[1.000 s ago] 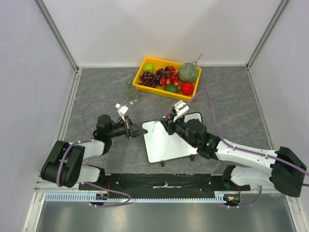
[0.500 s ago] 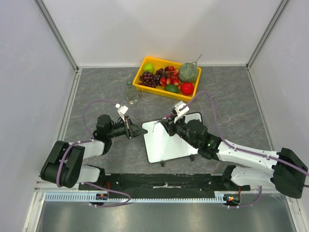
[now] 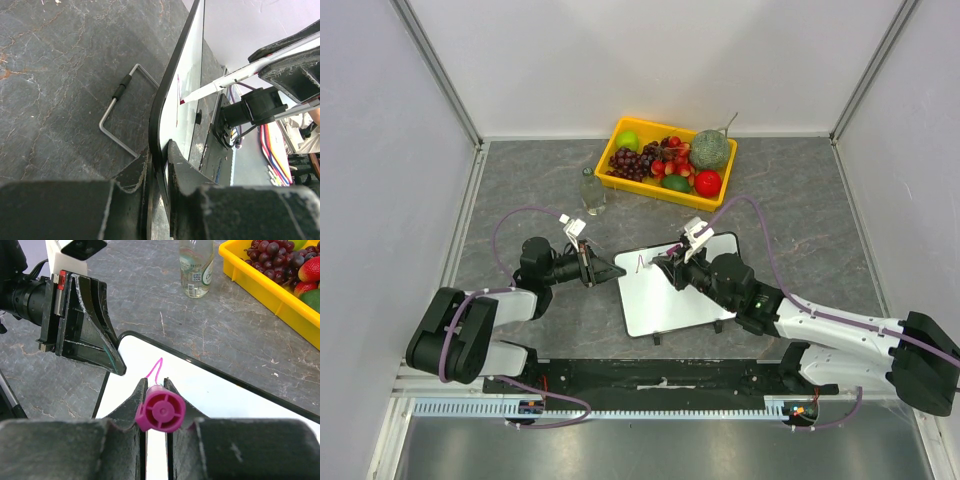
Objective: Write a sentence on the whiteboard
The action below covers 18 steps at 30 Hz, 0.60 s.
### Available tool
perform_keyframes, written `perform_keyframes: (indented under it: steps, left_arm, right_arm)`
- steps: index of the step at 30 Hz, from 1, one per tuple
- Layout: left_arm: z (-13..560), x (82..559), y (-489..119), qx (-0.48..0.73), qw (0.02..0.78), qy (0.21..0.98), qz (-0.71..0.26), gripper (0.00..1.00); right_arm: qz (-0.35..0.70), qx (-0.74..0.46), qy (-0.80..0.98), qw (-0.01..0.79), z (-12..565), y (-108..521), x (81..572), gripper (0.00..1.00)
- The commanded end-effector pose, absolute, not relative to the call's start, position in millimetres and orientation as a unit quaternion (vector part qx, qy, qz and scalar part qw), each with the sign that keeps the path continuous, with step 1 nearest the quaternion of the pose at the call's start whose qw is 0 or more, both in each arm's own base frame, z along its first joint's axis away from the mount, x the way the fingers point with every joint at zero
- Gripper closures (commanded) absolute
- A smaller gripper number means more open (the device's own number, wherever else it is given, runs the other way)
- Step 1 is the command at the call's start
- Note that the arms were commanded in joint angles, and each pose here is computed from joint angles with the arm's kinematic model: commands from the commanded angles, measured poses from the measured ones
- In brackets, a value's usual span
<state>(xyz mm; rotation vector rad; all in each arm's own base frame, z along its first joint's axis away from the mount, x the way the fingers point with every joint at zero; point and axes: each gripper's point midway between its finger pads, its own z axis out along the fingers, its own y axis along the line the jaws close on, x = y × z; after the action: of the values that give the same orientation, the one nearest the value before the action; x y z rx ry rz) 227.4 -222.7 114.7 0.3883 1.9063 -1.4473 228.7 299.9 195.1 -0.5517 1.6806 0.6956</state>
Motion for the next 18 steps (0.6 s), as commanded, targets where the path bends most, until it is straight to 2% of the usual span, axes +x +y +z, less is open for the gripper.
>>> perform_keyframes:
  steps: [1,18]
  left_arm:
    - [106,226,-222,0.168,0.36,0.736,-0.549,0.98]
    - [111,224,-221,0.173,0.365,0.732,-0.549,0.98]
  right_arm:
    - [0.267,-0.241,0.743,0.565,171,291,232,1.0]
    - [0.237,-0.195,0.728,0.613,206,284,254,1.0]
